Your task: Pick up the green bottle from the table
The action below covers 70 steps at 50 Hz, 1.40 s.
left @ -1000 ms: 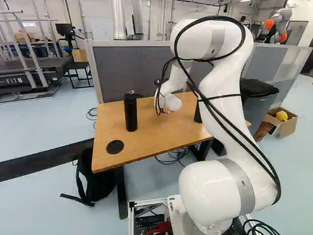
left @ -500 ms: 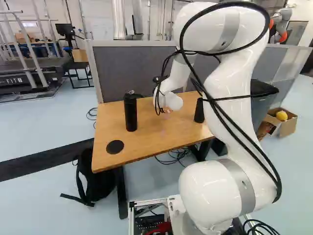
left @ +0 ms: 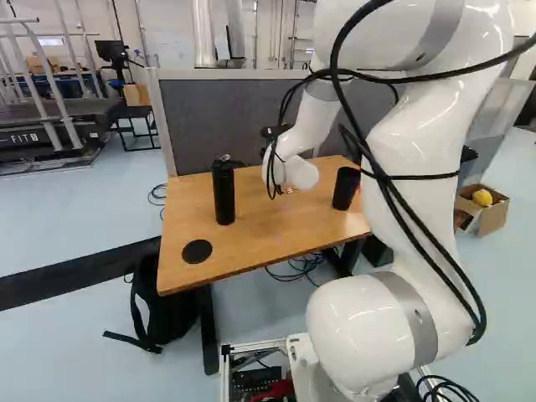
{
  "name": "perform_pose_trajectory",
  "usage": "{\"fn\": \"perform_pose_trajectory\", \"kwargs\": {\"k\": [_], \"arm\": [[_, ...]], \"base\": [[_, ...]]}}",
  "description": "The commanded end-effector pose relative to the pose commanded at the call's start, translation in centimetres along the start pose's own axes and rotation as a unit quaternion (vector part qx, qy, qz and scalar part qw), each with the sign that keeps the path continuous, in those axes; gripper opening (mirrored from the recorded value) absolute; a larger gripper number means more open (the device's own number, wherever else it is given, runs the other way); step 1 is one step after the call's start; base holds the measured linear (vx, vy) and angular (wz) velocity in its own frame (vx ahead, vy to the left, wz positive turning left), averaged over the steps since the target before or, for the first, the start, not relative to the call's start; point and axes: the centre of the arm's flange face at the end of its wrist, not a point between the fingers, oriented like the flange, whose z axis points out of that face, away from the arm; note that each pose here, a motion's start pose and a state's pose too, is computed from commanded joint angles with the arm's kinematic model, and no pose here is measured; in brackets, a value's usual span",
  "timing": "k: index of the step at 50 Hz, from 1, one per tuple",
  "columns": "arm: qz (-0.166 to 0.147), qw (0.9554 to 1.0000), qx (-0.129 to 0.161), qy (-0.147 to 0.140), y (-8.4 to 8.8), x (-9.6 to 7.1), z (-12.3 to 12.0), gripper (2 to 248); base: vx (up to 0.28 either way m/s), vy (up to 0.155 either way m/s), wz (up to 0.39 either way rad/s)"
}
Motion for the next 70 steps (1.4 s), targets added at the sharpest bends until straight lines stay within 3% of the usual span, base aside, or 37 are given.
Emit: {"fn": "perform_pose_trajectory", "kwargs": {"k": [29,70], "arm": [[-0.001,0.9998,0.002,0.019,-0.4,2.0,-6.4,109],[0.002,1.0,-0.007,0.002,0.0,1.3,-9.7,109]], "base": [[0.0,0.0,0.0],[0.0,0.0,0.0]]}}
